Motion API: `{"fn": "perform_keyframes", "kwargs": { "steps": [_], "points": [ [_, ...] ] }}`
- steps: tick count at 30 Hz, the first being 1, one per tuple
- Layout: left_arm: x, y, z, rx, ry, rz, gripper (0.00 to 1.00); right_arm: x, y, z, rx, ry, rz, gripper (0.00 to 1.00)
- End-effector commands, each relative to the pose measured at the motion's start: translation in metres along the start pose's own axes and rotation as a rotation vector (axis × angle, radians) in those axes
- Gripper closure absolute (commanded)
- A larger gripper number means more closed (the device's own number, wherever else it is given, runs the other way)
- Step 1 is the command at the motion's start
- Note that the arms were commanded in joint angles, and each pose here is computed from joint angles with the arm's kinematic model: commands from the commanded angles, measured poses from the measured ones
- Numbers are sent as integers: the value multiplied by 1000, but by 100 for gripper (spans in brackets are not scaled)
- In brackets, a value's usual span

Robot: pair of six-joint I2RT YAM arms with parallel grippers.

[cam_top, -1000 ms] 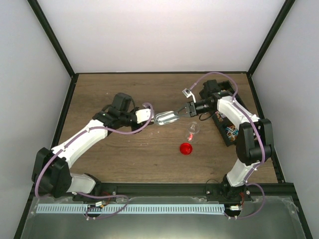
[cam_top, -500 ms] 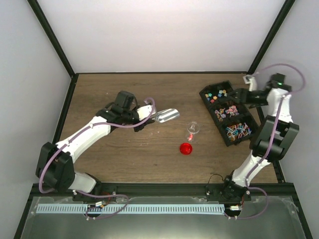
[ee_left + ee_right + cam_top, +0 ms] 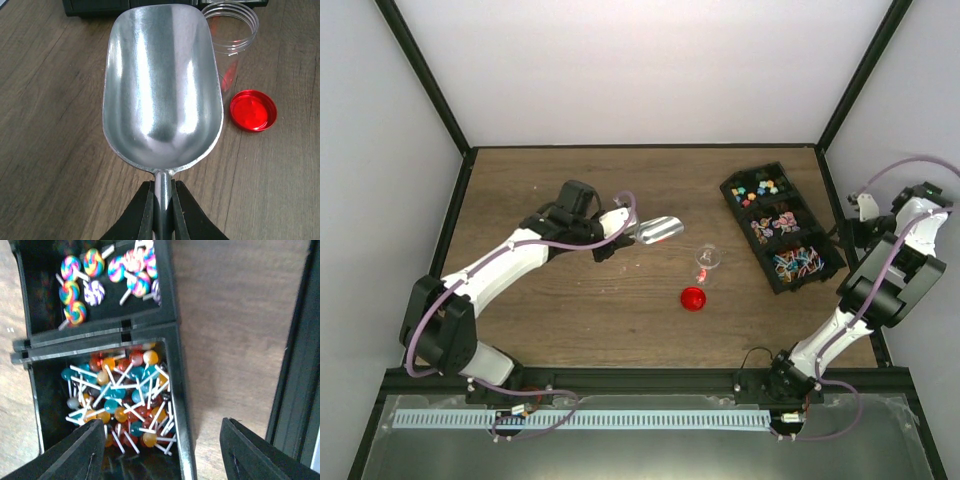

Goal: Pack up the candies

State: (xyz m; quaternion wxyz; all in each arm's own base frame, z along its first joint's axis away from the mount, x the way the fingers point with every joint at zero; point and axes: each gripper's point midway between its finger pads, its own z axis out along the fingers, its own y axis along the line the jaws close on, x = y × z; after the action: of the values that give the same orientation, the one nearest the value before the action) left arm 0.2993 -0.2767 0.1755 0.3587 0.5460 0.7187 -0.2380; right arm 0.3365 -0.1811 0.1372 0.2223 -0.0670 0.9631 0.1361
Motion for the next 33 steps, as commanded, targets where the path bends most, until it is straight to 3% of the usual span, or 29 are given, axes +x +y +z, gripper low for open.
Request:
{"fn": "perform_keyframes", "kwargs": {
  "steps": [1,8,21,33],
  "points": [
    [-21,2,-2,4,-58,36,96,23,-7,12,14,83,-51,36],
    [-20,2,-2,-5,-54,44,96,26,-4,36,30,117,-74,47],
    [-13,7,4,-14,-23,5,96,-13,20,65,9,73,-108,85],
    [-2,12,13,-25,17,-20,96,-74,51,99,-36,6,-191,97]
  ]
}}
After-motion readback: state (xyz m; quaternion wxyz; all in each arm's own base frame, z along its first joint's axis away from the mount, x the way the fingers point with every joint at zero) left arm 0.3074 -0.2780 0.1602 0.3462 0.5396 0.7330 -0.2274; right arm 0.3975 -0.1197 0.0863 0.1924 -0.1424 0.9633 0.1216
